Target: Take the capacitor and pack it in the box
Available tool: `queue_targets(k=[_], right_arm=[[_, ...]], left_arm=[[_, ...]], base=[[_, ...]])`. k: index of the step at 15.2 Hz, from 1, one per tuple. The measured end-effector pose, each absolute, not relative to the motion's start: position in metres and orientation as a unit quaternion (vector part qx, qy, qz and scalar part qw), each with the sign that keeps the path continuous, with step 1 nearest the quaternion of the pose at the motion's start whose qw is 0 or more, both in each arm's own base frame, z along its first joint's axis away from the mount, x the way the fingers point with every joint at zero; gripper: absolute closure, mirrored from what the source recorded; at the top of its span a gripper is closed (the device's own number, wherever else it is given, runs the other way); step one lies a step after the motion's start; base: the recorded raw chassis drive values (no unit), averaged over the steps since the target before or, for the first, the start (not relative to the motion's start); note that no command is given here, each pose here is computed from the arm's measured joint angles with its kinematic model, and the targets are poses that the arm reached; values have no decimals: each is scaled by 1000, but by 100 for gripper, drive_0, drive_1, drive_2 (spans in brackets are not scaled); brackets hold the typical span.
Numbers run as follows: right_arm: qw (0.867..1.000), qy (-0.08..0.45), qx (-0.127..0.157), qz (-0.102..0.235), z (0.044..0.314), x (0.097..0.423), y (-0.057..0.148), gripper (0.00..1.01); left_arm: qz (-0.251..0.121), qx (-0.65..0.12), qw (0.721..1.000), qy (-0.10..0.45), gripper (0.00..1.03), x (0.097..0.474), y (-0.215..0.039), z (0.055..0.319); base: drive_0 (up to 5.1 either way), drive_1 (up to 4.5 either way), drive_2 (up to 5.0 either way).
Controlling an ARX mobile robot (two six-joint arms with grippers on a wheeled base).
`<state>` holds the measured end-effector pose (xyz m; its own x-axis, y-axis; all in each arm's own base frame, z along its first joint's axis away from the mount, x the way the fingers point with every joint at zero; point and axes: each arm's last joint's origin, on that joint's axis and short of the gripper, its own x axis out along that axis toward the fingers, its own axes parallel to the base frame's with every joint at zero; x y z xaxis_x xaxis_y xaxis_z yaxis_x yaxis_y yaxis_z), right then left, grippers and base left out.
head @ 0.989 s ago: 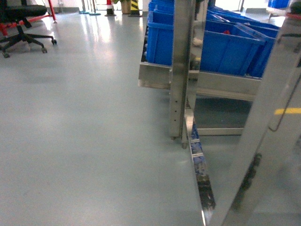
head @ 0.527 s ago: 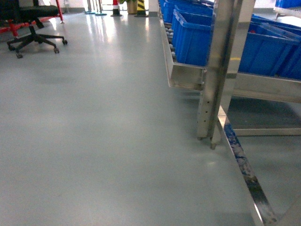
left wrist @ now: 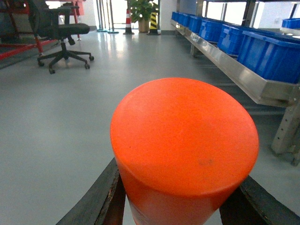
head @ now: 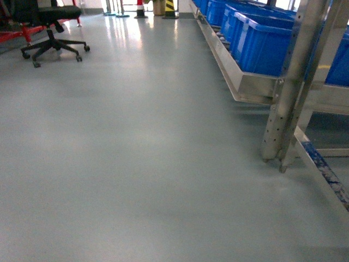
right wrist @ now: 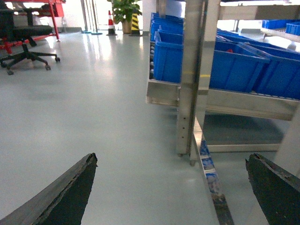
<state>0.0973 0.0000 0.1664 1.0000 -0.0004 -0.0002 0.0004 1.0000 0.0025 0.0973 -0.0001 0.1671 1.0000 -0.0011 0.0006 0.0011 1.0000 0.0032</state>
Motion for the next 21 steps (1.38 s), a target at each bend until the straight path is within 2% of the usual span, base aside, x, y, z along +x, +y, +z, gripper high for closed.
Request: queue_targets(k=[21], right_arm=[[1000,-1,1,0,167,97,0,3]], left_arm=[[-1,2,1000,0,59,97,0,167]], base=[[-501,245,245]])
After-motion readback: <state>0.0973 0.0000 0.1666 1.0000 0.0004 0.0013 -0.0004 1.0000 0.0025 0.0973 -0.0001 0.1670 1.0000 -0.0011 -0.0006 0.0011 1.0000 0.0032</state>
